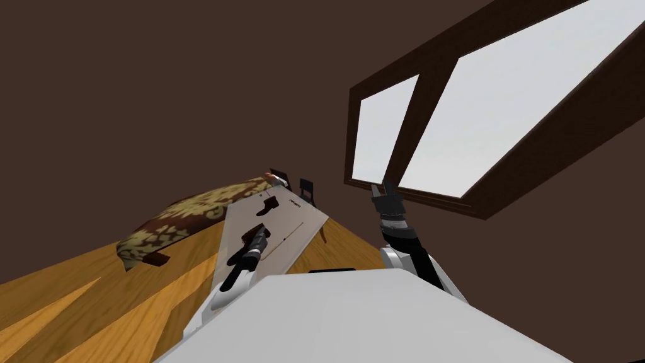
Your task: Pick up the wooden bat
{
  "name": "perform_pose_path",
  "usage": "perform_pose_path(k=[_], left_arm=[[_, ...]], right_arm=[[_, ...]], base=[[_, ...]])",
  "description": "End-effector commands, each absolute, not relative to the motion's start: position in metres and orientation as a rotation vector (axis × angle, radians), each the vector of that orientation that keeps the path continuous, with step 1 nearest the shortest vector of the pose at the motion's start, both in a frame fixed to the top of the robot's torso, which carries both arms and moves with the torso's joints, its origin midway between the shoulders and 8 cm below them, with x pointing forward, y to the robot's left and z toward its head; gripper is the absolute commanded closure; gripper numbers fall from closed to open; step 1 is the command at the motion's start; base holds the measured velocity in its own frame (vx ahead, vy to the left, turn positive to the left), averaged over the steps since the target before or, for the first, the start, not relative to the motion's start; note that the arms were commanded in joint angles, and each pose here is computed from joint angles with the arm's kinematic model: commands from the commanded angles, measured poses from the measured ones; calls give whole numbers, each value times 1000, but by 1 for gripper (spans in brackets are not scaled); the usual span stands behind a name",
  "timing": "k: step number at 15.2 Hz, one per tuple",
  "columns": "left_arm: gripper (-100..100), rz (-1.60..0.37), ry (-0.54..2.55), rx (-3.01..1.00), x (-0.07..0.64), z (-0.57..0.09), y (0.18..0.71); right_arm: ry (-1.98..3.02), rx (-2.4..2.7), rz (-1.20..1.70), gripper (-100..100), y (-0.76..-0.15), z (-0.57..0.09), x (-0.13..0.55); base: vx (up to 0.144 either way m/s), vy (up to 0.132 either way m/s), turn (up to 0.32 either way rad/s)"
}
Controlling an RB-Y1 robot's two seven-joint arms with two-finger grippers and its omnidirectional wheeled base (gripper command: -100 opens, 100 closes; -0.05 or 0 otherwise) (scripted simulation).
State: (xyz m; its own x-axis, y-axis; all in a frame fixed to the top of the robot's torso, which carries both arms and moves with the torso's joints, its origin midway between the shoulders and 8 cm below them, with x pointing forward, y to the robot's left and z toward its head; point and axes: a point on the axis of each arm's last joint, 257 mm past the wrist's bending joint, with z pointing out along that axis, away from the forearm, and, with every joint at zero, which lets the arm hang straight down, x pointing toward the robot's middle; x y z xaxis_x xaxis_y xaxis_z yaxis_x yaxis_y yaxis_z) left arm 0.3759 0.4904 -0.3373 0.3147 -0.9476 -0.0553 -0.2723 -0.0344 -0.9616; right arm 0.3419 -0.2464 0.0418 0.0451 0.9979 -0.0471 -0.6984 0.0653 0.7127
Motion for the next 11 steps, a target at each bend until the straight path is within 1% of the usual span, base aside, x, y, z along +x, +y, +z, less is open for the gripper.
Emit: perform_pose_path(k=[1, 2, 3, 5, 6, 7, 9, 10, 11], left_arm=[[-100, -774, 1163, -1581, 365, -355, 504], [-100, -736, 1152, -1637, 356, -366, 521], [-100, -724, 1155, -1650, 352, -373, 524], [-100, -704, 1159, -1671, 345, -382, 527], [-100, -664, 1143, -1729, 334, -393, 545], [-100, -650, 1145, -1743, 329, -400, 547], [-100, -635, 1148, -1758, 324, -407, 549], [-100, -588, 1128, -1823, 309, -420, 566], [-100, -577, 1129, -1834, 305, -425, 568]], right_arm=[[637, 596, 1419, 0, -246, 42, 342], [637, 596, 1419, 0, -246, 42, 342], [637, 596, 1419, 0, -246, 42, 342], [637, 596, 1419, 0, -246, 42, 342], [637, 596, 1419, 0, -246, 42, 342], [637, 596, 1419, 0, -246, 42, 342], [637, 596, 1419, 0, -246, 42, 342], [637, 596, 1419, 0, -246, 42, 342], [637, 596, 1419, 0, -246, 42, 342]], base=[[44, -24, -100], [65, -32, -185], [73, -32, -207], [36, -17, -50], [39, -30, -203], [54, -36, -251], [34, -14, -45], [43, -27, -220], [63, -30, -246]])
